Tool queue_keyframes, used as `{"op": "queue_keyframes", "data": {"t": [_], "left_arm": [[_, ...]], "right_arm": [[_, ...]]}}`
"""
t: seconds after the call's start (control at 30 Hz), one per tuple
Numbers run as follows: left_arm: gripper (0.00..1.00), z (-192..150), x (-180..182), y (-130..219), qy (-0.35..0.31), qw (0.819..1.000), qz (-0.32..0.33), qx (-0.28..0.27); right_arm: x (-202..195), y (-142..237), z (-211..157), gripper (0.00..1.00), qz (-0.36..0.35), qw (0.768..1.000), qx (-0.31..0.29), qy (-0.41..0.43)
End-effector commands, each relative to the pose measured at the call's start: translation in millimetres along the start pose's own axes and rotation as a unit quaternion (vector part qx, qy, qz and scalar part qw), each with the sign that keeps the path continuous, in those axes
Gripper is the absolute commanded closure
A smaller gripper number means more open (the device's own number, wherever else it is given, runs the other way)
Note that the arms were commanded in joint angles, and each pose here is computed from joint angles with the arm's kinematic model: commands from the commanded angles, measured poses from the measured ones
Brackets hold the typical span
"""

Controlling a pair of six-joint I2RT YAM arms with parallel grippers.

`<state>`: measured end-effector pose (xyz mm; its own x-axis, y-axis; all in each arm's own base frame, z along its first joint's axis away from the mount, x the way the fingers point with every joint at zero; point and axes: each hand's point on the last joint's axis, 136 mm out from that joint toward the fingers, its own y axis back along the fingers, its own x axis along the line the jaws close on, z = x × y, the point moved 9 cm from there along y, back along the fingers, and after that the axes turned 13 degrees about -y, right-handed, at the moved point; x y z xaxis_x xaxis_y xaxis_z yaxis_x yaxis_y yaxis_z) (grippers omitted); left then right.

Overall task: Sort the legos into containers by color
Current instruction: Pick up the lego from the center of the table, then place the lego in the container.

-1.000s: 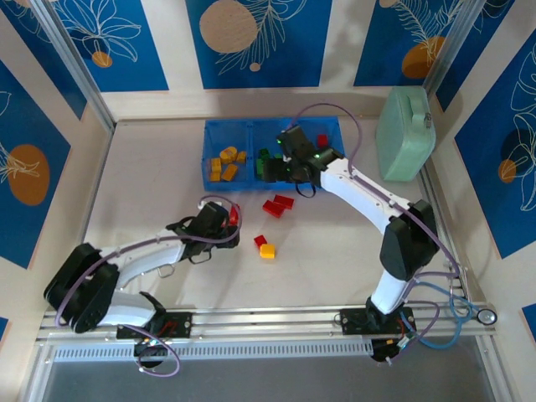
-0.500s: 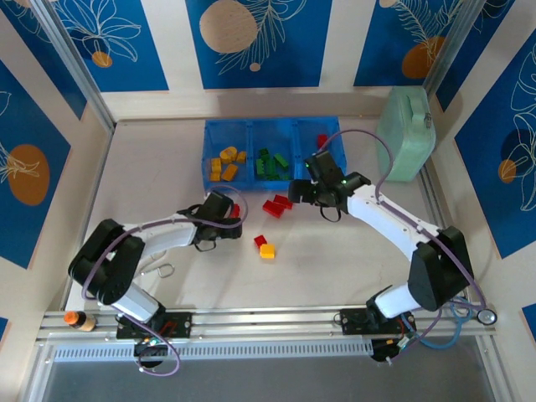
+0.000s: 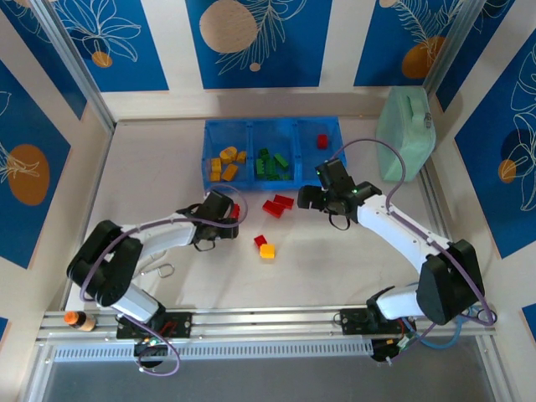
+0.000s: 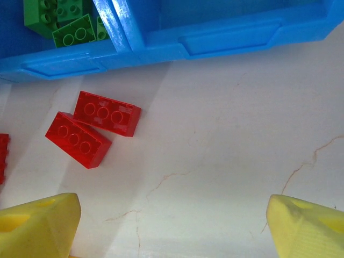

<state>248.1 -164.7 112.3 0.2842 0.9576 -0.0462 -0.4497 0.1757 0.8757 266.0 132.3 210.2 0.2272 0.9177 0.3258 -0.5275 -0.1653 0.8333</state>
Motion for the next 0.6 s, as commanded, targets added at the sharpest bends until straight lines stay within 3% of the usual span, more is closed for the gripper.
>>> {"op": "queue_keyframes", "data": {"t": [0.0, 0.23, 0.57], "left_arm": [[0.45, 16, -6, 33, -0.010, 0.999, -0.008, -0.036], [0.45, 67, -22, 87, -0.043, 0.991, -0.039, -0.123], [0.44, 166, -81, 96, -0.111, 0.971, -0.107, -0.182]], "right_arm": [[-5, 9, -2, 0.10, 0.012, 1.000, -0.006, -0.014], [-35, 17, -8, 0.09, -0.040, 0.997, -0.027, -0.057], [-71, 23, -34, 0.08, -0.051, 0.994, -0.023, -0.094]]}}
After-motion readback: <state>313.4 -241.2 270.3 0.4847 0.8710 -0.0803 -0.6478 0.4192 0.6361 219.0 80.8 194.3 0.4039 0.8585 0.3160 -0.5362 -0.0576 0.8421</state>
